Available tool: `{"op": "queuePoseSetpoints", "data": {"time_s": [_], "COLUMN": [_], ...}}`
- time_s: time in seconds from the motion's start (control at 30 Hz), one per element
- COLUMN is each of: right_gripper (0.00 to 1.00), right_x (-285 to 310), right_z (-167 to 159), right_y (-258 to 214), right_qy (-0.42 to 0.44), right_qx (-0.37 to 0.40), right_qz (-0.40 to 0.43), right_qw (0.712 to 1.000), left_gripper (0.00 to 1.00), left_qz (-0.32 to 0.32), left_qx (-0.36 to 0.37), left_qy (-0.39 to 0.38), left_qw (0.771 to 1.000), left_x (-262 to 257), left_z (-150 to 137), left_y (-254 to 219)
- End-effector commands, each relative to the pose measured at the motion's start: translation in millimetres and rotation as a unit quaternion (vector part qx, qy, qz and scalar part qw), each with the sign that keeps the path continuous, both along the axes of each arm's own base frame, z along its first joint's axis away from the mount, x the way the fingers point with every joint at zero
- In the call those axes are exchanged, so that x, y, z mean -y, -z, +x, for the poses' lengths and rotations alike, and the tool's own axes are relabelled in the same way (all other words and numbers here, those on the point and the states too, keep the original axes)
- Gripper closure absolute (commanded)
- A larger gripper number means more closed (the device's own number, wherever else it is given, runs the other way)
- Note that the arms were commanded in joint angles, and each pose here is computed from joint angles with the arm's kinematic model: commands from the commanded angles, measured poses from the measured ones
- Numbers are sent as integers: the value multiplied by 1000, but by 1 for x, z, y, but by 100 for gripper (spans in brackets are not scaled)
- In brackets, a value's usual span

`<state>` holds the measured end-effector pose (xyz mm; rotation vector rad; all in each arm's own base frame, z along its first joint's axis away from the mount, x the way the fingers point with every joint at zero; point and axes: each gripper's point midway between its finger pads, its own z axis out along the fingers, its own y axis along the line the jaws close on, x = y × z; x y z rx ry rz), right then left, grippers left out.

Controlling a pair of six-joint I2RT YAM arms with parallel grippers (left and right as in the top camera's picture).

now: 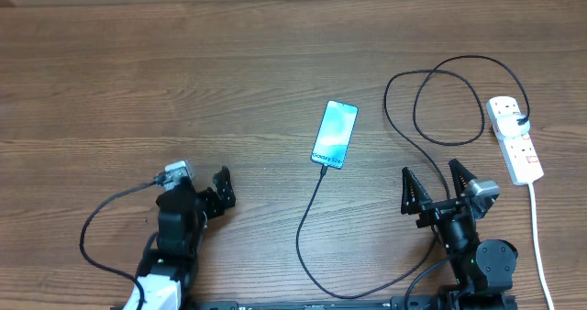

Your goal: Plug charger to phone and switch on socket

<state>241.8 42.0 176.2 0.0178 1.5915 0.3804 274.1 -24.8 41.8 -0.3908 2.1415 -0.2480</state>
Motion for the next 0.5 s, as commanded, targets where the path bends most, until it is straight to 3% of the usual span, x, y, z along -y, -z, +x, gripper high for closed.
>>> {"op": "queuePoseSetpoints", "data": {"time_s": [0.0, 0.47], "right_gripper": [0, 0], "right_x": [0, 0], "right_z": [0, 0], "right_y": [2, 2], "right_qy": [-1, -1], "right_qx": [1, 1], "right_qz": [0, 0], "right_qw": [1000, 1000], "left_gripper": [1, 0], "left_qz": [3, 1], "left_qx": [14, 17], "left_qy": [3, 2], "left_qw": [1000, 1000], "left_x": [-2, -4], "left_z": [-6, -18], "left_y": [2, 2]}}
